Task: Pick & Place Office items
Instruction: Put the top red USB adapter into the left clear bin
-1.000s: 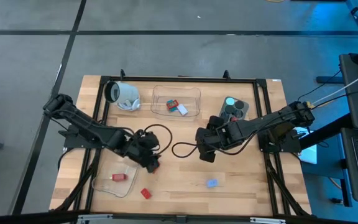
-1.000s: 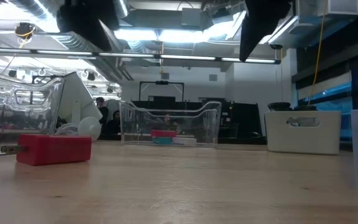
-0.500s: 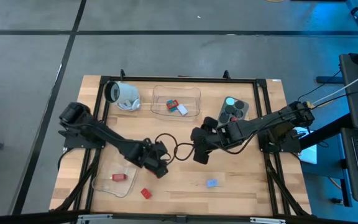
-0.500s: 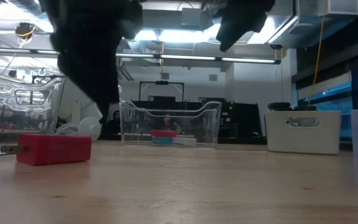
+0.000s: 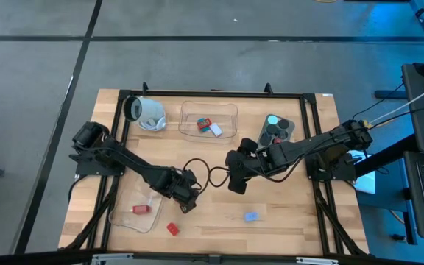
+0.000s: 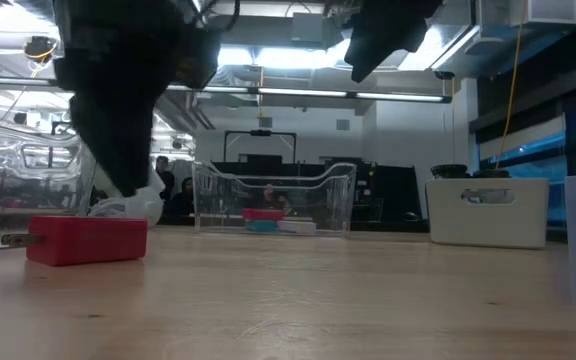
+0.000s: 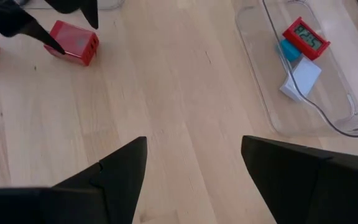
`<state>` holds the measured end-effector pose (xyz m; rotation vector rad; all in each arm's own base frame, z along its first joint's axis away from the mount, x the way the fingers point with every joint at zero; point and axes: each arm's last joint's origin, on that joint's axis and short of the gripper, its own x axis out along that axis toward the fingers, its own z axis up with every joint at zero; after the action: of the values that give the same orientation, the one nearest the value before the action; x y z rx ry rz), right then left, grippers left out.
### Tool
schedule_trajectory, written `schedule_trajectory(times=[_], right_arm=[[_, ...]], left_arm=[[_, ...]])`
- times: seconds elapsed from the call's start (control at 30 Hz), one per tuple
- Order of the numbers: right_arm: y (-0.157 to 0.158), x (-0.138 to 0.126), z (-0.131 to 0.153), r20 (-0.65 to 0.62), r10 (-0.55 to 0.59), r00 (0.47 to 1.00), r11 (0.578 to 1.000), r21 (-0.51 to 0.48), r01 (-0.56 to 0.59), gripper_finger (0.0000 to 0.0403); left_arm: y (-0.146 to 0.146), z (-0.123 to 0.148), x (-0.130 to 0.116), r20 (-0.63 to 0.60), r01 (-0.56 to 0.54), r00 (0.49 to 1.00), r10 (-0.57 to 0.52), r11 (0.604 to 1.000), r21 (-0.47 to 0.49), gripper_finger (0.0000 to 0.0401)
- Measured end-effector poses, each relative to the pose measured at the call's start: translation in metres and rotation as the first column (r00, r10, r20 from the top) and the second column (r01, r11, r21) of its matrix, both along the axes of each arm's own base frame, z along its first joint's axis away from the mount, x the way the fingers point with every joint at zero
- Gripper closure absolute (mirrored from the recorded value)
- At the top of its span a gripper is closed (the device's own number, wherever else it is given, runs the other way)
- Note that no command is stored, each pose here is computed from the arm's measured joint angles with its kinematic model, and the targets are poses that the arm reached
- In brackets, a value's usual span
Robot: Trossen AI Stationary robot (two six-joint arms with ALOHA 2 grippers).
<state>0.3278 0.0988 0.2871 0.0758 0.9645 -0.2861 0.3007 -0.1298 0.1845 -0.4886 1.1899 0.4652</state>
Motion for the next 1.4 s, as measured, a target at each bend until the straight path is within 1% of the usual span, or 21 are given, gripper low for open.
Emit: schedule_trajectory(times=[0.07,0.13,0.23,0.3,0.37,0.43,0.57,0.7,0.77,0.83,0.9,1.0,1.03,1.1,1.17,1.23,1.37,1.4], right_arm=[[0.0,0.0,0.0,0.0,0.0,1.0,1.0,0.0,0.0,0.0138],[0.0,0.0,0.0,0.0,0.0,1.0,1.0,0.0,0.0,0.0138],[0.0,0.0,0.0,0.001,0.0,1.0,1.0,0.0,0.0,0.0138],[0.0,0.0,0.0,0.003,0.0,1.0,1.0,0.001,0.0,0.0138],[0.0,0.0,0.0,0.003,0.0,1.0,1.0,0.0,0.0,0.0138],[0.0,0.0,0.0,0.003,0.0,1.0,1.0,0.0,0.0,0.0138],[0.0,0.0,0.0,0.002,0.0,1.0,1.0,0.0,0.0,0.0138],[0.0,0.0,0.0,0.001,0.0,1.0,1.0,-0.001,0.0,0.0138],[0.0,0.0,0.0,0.003,0.0,1.0,1.0,0.0,0.0,0.0138],[0.0,0.0,0.0,0.005,0.0,1.0,1.0,0.0,0.0,0.0138],[0.0,0.0,0.0,0.004,0.001,1.0,1.0,0.0,-0.001,0.0138],[0.0,0.0,0.0,0.004,0.0,1.0,1.0,0.0,0.0,0.0138],[0.0,0.0,0.0,0.003,0.001,1.0,1.0,0.0,-0.001,0.0138],[0.0,0.0,0.0,0.003,0.001,1.0,1.0,0.0,-0.001,0.0138],[0.0,0.0,0.0,0.003,0.001,1.0,1.0,0.0,-0.001,0.0138],[0.0,0.0,0.0,0.003,0.001,1.0,1.0,0.0,-0.001,0.0138],[0.0,0.0,0.0,0.006,0.002,1.0,1.0,0.001,-0.002,0.0138],[0.0,0.0,0.0,0.006,0.001,1.0,1.0,0.001,-0.001,0.0138]], left_arm=[[0.005,0.0,-0.001,-0.05,0.018,0.999,-0.02,0.999,-0.044,0.015],[0.008,0.0,-0.001,-0.079,0.117,0.989,-0.123,0.991,-0.067,0.015],[0.011,0.0,0.0,-0.093,0.255,0.961,-0.26,0.964,-0.07,0.015],[0.013,0.0,0.001,-0.092,0.299,0.948,-0.305,0.951,-0.076,0.015],[0.013,0.001,0.001,-0.089,0.319,0.941,-0.325,0.945,-0.079,0.015],[0.013,0.001,0.001,-0.09,0.314,0.942,-0.322,0.945,-0.089,0.015],[0.013,0.001,0.0,-0.098,0.215,0.969,-0.227,0.969,-0.118,0.0149],[0.013,0.001,-0.002,-0.131,0.183,0.971,-0.199,0.975,-0.127,0.0149],[0.014,0.005,-0.002,-0.153,0.174,0.969,-0.192,0.977,-0.124,0.0149],[0.013,0.013,0.001,-0.144,0.214,0.963,-0.229,0.971,-0.109,0.0149],[0.009,0.023,0.003,-0.129,0.275,0.951,-0.282,0.959,-0.068,0.0149],[0.003,0.035,0.008,-0.086,0.367,0.926,-0.367,0.93,-0.019,0.0149],[0.001,0.036,0.008,-0.075,0.402,0.913,-0.401,0.915,-0.001,0.0149],[-0.005,0.034,0.009,-0.067,0.484,0.874,-0.481,0.875,0.032,0.0149],[-0.012,0.029,0.01,-0.078,0.571,0.821,-0.566,0.818,0.069,0.0149],[-0.018,0.022,0.009,-0.127,0.662,0.748,-0.651,0.744,0.091,0.0149],[-0.026,0.01,0.006,-0.229,0.823,0.566,-0.792,0.557,0.107,0.0149],[-0.027,0.007,0.005,-0.25,0.849,0.526,-0.813,0.518,0.103,0.0149]])
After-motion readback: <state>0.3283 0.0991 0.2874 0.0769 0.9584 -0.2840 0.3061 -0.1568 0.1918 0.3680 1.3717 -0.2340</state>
